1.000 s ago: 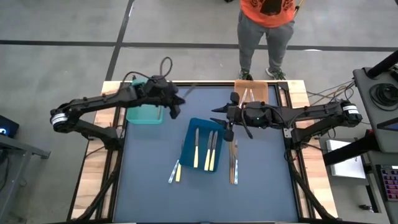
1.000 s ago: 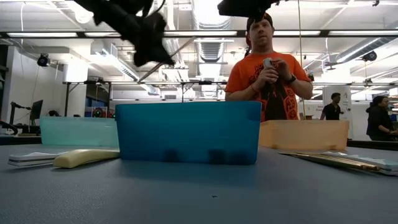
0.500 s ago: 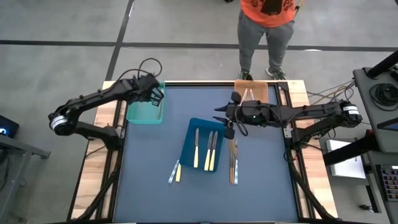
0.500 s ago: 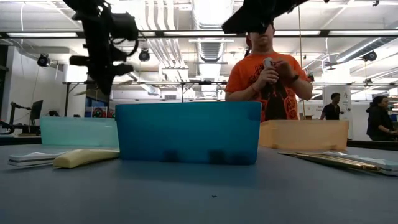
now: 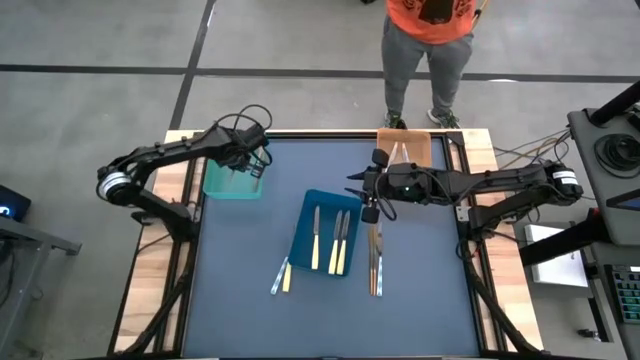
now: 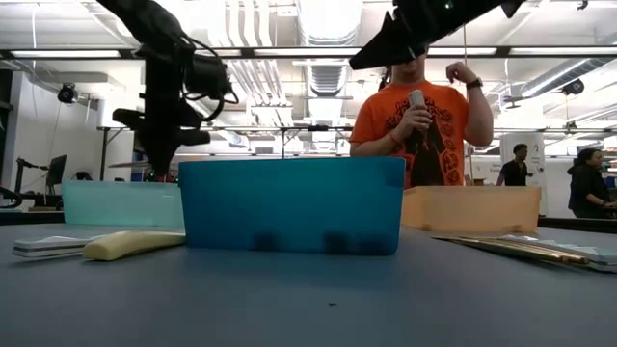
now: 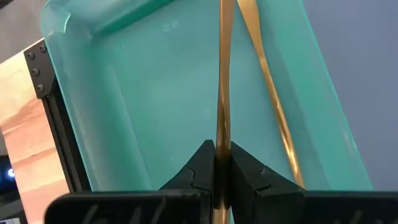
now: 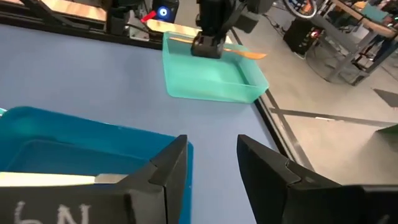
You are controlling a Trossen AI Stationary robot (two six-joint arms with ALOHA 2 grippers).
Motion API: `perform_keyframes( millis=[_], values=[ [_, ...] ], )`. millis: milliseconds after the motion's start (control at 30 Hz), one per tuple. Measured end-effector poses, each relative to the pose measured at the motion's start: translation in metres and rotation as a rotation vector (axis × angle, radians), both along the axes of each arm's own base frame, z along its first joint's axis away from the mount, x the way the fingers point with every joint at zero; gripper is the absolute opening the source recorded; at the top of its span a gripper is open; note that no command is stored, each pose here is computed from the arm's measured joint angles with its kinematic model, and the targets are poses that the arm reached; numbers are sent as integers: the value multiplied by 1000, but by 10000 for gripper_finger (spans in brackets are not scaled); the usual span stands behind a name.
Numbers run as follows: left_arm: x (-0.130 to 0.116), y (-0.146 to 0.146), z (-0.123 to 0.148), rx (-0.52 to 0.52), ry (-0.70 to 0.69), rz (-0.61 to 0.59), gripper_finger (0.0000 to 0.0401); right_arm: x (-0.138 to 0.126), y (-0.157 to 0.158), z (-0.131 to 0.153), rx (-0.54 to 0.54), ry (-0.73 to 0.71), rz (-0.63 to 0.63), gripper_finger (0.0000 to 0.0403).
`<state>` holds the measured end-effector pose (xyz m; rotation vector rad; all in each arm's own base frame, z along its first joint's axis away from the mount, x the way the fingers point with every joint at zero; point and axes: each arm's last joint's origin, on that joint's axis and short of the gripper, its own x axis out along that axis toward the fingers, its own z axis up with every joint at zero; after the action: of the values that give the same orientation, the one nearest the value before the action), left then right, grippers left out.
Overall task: Sort silverware by color (type)
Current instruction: Put the top right gold knife into the light blue bin
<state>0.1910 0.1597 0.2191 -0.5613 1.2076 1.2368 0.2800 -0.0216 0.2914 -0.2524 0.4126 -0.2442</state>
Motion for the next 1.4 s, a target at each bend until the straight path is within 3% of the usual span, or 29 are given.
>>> perform_keyframes(
  millis=[633, 867, 1400],
  values=[
    [-14, 16, -10, -77, -124, -65, 5, -3, -12, -1, -4, 30, -38, 132],
    [-23, 11, -20, -74, -322, -94, 5, -4, -13, -2, -10, 36, -40, 126],
    [-43, 21, -30, -38, -338, 52, 7, -4, -14, -2, -10, 36, -46, 132]
  ],
)
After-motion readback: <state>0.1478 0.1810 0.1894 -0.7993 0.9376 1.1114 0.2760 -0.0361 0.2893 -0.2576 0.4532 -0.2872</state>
